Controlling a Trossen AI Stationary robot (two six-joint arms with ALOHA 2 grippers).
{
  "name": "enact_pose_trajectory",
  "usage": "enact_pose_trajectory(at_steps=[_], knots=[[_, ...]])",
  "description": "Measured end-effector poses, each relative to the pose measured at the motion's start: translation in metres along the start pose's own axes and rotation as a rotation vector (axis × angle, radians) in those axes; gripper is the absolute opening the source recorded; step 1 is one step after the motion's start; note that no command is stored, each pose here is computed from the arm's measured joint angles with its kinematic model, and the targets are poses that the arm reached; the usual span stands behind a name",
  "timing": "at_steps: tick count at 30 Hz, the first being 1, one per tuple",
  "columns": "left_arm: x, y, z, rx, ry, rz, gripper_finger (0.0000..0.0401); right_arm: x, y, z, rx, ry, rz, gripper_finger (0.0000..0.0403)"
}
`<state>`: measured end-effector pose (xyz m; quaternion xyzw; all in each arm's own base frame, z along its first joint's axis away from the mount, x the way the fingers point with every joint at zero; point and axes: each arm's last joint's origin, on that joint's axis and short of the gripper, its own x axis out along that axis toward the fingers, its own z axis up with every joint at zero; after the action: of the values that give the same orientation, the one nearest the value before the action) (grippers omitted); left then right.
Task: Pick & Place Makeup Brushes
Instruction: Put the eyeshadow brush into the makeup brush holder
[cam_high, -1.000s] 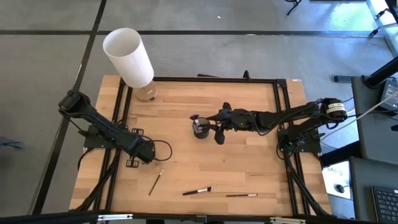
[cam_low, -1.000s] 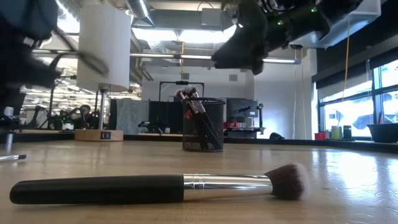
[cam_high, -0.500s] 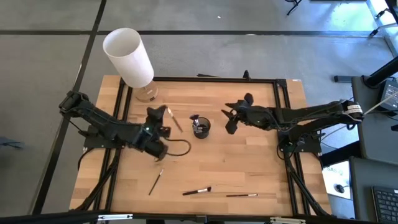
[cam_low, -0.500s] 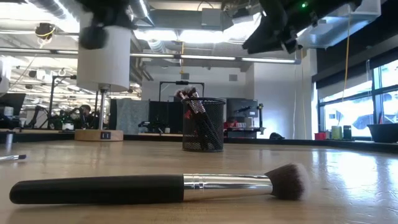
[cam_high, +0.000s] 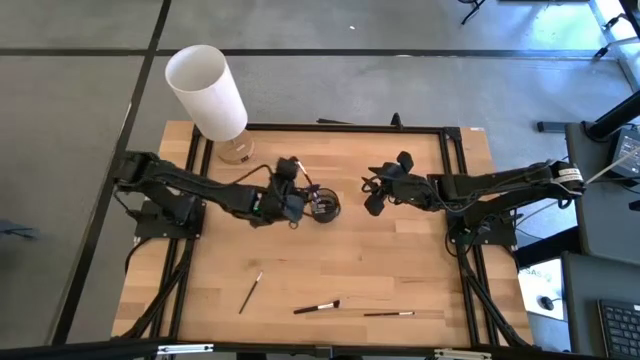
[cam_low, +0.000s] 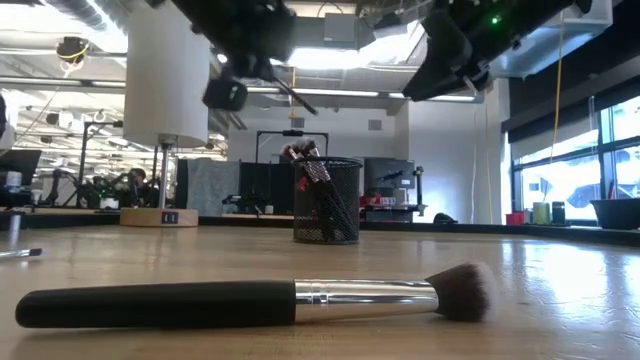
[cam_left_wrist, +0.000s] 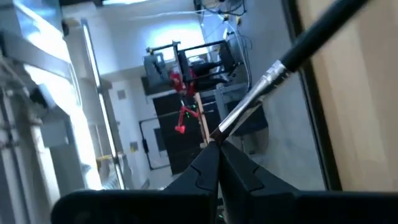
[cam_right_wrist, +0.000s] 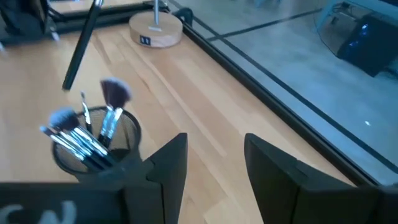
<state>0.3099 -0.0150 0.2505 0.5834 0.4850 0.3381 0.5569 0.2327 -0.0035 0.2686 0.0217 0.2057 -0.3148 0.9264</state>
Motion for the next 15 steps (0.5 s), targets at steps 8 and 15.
enact_pose_trajectory(at_steps=[8,15], knots=[[0.012,-0.033,0.034,0.121,-0.011,-0.008,0.0002,0.0,-0.003,-0.008,-0.002,0.064,-0.034,0.0158],[0.017,-0.056,0.045,0.188,-0.023,-0.032,0.0014,-0.001,-0.003,-0.009,0.007,0.077,-0.037,0.0158]])
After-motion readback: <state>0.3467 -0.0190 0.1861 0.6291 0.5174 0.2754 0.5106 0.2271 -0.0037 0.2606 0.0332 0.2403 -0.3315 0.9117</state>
